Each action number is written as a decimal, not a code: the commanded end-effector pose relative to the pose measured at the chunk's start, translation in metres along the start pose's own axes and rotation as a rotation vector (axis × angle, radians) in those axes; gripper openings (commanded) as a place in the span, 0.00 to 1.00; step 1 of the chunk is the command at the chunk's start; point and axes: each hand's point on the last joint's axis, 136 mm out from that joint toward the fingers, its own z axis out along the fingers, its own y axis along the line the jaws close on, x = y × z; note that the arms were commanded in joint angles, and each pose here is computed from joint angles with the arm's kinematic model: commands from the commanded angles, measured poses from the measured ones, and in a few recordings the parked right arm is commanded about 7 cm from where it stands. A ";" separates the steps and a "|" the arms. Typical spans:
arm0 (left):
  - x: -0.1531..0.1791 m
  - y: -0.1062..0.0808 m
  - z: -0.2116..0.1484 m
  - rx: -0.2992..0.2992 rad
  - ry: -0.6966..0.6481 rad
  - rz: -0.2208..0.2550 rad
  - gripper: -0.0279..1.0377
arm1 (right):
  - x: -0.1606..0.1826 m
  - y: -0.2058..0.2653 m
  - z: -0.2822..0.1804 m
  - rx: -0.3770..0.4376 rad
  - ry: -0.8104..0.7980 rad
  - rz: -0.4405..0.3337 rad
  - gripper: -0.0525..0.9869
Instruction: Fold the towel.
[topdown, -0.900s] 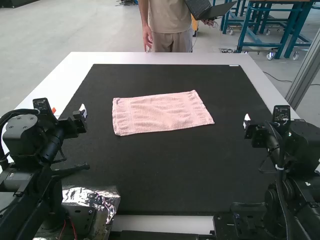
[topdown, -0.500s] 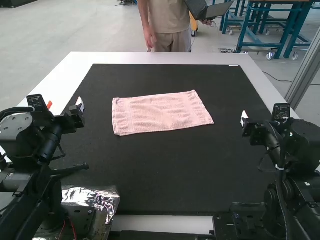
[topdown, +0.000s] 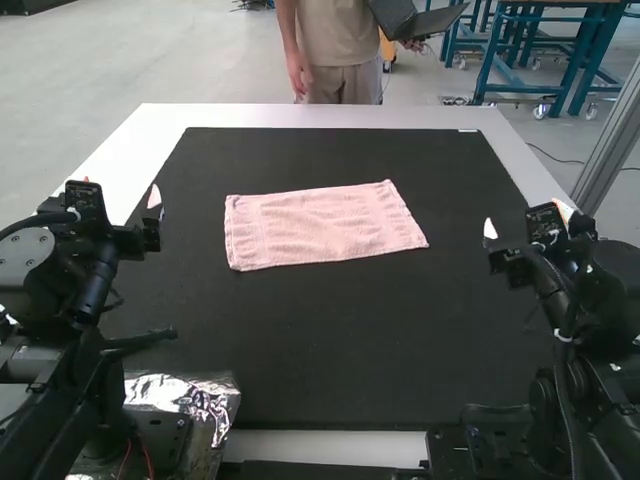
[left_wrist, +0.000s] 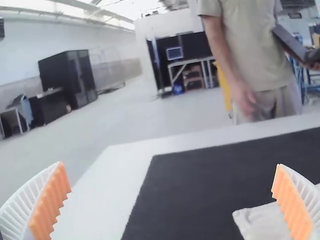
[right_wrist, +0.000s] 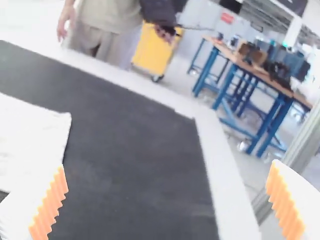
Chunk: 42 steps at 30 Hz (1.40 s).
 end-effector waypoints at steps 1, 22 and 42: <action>-0.003 0.003 0.000 -0.015 -0.016 0.088 0.92 | -0.018 0.000 -0.001 0.002 -0.087 -0.114 0.93; -0.012 -0.016 0.093 0.116 0.451 -0.189 0.92 | -0.057 -0.012 0.099 -0.182 0.350 0.539 0.93; 0.137 -0.092 0.125 0.278 0.978 -0.205 0.93 | 0.051 0.124 0.163 -0.487 0.748 0.459 0.91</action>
